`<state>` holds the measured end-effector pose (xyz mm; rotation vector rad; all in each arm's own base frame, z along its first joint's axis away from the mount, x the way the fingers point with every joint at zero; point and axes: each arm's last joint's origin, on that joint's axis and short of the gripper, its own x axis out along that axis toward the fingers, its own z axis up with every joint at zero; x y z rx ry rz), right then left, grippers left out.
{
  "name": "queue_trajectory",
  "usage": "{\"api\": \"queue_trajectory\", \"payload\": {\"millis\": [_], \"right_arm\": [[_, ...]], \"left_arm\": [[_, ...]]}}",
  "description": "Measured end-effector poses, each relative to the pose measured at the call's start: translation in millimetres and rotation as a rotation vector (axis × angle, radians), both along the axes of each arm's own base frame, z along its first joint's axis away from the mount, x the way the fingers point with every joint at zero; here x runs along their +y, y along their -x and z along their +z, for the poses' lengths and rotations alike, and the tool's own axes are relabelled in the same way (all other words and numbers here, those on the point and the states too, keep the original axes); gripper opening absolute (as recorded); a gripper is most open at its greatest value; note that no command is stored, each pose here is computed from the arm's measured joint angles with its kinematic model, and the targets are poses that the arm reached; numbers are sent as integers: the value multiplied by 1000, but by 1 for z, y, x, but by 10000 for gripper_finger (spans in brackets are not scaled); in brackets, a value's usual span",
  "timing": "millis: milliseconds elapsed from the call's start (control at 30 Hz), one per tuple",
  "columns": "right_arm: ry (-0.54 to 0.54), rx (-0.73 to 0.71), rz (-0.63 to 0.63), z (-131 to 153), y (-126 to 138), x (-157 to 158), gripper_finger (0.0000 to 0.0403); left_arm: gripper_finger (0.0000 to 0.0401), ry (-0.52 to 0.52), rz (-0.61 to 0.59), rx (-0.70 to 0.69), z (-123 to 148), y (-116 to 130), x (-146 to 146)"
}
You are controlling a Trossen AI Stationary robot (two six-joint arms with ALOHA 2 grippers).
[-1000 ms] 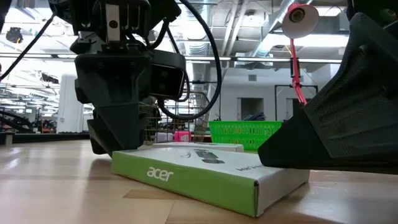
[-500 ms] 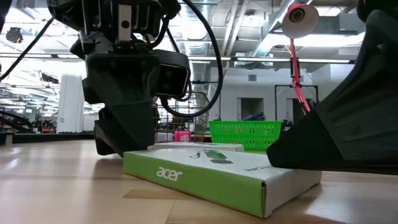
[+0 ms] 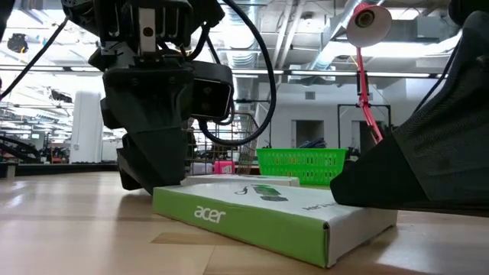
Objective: Pick and place items into bin
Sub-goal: Put the top card reader box into the green basket
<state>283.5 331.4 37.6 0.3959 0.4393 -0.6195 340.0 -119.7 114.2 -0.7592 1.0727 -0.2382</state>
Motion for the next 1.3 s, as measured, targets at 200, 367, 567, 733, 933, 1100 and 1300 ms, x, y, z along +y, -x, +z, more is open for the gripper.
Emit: {"api": "queue_trajectory", "payload": {"millis": [200,367,567,733,933,1100,1300], "right_arm": [[-6,2,3,0,3,2,0],[-7,3,7,0,4,3,0],[-5,4,11,0,5,4,0],[4,1,15,0,5,4,0],[26,-6,23,-1,6,4,0],[32,-8,23,-1,6,4,0],[34,-9,24,-1,6,4,0]], "left_arm": [[144,-8,-11,2,0,1,0],[144,-7,-10,0,0,1,0],[144,19,17,-31,2,-3,1],[144,56,71,-59,5,-8,7],[144,89,125,-114,10,-16,17],[144,139,132,-169,15,-22,24],[144,170,119,-192,19,-25,27]]}}
